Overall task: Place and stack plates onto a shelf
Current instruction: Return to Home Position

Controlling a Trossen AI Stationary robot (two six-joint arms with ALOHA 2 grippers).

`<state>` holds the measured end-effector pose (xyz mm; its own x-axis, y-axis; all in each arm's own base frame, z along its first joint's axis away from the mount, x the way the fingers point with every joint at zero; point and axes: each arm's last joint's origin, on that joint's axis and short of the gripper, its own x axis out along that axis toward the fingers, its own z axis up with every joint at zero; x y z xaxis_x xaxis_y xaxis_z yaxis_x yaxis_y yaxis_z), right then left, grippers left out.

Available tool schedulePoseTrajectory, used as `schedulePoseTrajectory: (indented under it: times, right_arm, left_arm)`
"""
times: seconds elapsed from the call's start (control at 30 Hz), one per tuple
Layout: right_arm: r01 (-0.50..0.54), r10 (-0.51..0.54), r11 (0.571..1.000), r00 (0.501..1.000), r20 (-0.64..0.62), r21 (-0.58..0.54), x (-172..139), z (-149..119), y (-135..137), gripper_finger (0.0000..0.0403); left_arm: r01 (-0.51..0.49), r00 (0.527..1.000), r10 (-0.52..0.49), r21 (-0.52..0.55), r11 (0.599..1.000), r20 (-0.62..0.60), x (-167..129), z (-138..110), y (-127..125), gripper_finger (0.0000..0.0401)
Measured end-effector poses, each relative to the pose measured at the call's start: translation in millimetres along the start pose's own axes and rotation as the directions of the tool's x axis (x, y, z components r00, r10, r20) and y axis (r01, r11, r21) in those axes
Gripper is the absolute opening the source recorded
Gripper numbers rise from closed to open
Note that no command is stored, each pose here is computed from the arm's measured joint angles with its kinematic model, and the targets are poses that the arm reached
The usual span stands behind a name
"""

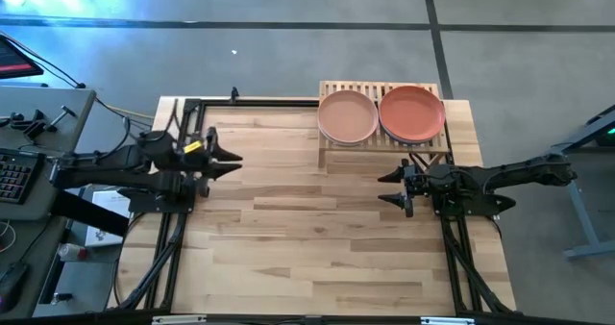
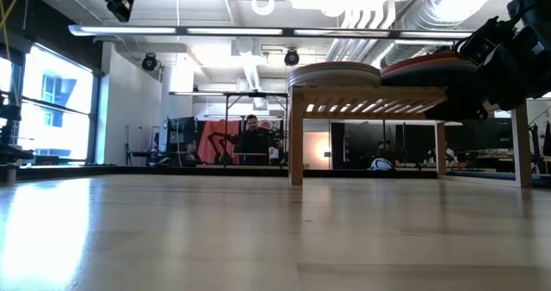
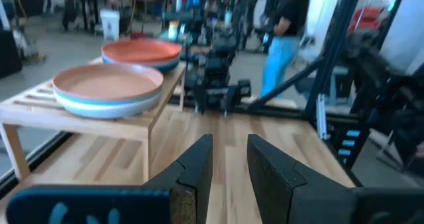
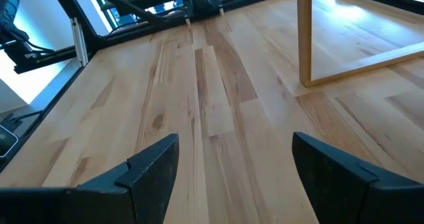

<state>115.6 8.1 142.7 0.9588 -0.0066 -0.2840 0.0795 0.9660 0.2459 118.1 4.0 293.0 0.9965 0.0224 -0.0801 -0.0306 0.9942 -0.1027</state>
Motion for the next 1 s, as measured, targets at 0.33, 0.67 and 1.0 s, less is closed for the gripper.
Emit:
schedulePoseTrajectory:
  times: [0.33, 0.67, 1.0]
  right_arm:
    - [0.002, -0.002, 1.0, 1.0, -0.003, 0.0, 0, 0, 0, 0.0277]
    - [0.002, -0.002, 1.0, 1.0, -0.005, -0.001, 0, 0, 0, 0.0277]
    - [0.002, -0.003, 1.0, 1.0, -0.004, -0.001, 0, 0, 0, 0.0277]
  left_arm:
    - [0.03, 0.993, -0.033, 0.027, 0.999, 0.11, -25, -42, 3, 0.0083]
    - [0.04, 0.985, -0.05, 0.062, 0.997, 0.166, -28, -77, 6, 0.0083]
    - [0.042, 0.974, -0.056, 0.065, 0.997, 0.22, -17, -102, 9, 0.0083]
